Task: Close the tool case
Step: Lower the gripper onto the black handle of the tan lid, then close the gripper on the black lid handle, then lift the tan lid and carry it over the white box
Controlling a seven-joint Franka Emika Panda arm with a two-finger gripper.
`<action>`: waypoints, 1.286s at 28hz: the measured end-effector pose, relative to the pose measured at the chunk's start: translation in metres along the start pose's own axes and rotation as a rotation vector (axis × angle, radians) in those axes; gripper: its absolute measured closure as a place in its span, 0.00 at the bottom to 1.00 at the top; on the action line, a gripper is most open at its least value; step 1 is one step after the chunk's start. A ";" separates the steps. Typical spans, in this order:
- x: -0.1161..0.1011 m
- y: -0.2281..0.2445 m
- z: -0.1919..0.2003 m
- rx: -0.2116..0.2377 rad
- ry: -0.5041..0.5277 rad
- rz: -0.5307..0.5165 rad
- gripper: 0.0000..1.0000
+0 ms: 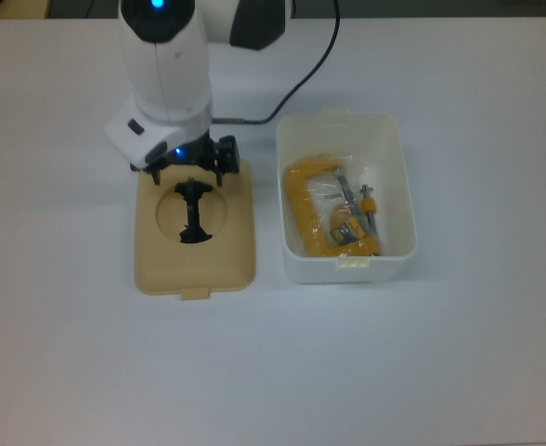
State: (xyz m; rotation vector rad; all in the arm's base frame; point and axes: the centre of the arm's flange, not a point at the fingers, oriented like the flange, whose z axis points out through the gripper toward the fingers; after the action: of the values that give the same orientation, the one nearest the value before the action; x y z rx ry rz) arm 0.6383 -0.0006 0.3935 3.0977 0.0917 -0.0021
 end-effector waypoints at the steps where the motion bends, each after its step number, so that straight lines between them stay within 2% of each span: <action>1: 0.002 -0.001 0.005 0.000 0.002 -0.002 0.00; 4: 0.006 -0.003 0.019 0.001 0.004 -0.005 0.06; 7: 0.007 -0.003 0.025 0.001 -0.001 -0.006 0.19; 10: 0.008 -0.003 0.025 0.001 -0.001 -0.009 0.22; 15: 0.009 -0.003 0.023 0.001 0.006 -0.017 0.43; 19: 0.010 -0.003 0.021 0.001 0.010 -0.017 0.56; 20: 0.010 -0.003 0.021 0.001 0.011 -0.017 0.64; 27: 0.016 0.000 0.008 -0.001 0.040 -0.013 0.88; 36: 0.020 0.009 -0.014 -0.005 0.079 -0.001 0.89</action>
State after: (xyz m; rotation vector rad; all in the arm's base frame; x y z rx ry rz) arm 0.6589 -0.0082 0.4075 3.0923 0.0952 0.1204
